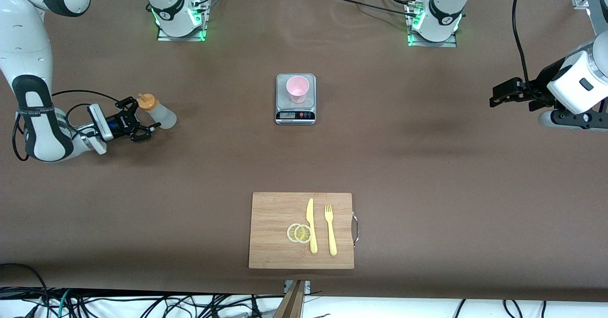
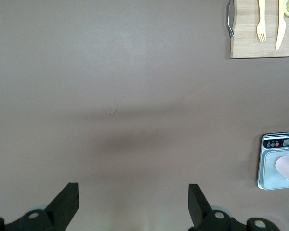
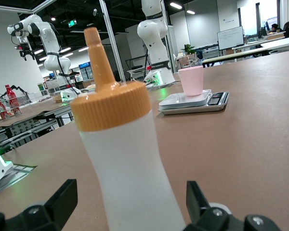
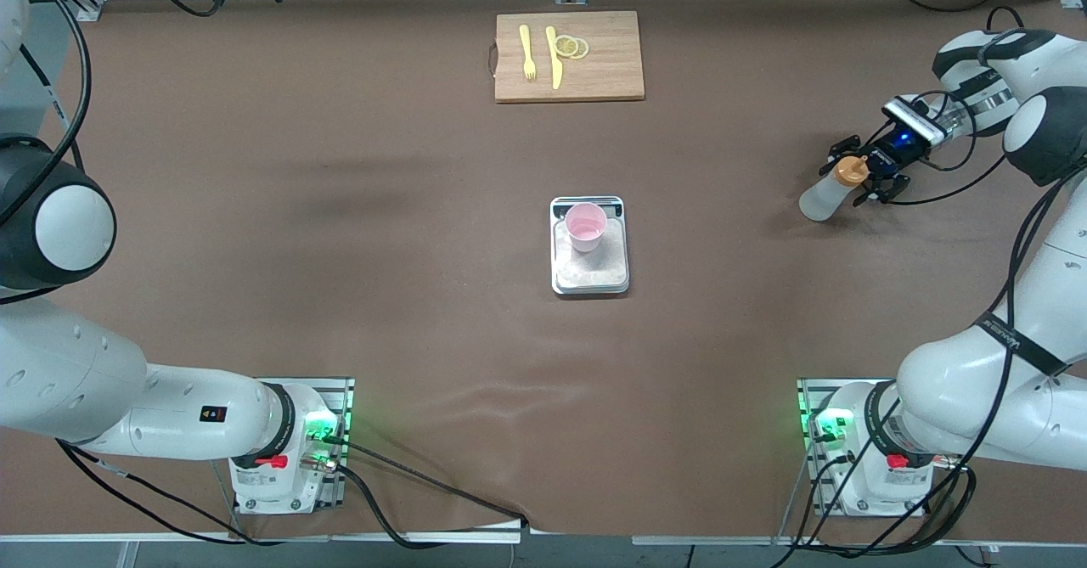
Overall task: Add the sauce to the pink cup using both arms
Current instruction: 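Close the right gripper around the white squeeze bottle, then lift the squeeze bottle with the right gripper and tilt it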
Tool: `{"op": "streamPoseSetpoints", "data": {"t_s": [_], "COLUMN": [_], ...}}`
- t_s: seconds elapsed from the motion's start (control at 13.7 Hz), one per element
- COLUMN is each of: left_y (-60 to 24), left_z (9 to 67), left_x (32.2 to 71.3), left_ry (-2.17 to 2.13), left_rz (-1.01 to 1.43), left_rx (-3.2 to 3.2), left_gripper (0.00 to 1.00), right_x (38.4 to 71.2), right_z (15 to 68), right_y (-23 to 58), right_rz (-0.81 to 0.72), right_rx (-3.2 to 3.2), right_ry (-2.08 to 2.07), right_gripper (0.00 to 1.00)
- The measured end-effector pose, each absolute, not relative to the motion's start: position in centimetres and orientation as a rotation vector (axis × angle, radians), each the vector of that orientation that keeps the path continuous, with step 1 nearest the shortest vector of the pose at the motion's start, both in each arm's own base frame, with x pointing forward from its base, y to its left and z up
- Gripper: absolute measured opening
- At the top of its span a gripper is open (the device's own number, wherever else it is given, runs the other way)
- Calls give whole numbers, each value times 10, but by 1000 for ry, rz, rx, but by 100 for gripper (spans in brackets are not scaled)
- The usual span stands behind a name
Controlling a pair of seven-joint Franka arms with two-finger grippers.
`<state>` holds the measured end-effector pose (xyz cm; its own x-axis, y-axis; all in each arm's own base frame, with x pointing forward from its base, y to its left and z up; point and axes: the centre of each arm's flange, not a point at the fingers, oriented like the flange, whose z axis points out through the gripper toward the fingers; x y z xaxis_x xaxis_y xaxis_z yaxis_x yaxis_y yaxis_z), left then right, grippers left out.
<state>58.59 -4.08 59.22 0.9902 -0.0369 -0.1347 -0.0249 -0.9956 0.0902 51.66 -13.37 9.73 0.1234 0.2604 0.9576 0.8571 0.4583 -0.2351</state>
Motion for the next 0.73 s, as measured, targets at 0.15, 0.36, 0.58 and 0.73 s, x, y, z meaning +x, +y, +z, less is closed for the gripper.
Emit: {"op": "streamPoseSetpoints", "data": {"t_s": [0.15,0.36,0.58,0.73], "left_y": [-41,-41,-41,-41], "left_z": [592,592,592,592], "left_x": [586,586,586,586], "left_ry": [-47,-47,-47,-47], "left_rz": [-209,-209,-209,-209], "left_rx": [3046,3046,3046,3046], "left_gripper": [100,100,100,100], "right_x": [516,516,516,516], "right_z": [93,93,93,93], "right_y": [-130,-128,-127,-127], "right_rz": [-580,-578,-579,-578], "right_rx": [-1053,-1050,-1049,-1048], "right_ry": [-1417,-1418,-1418,-1418], "right_gripper": [100,90,70,64]}}
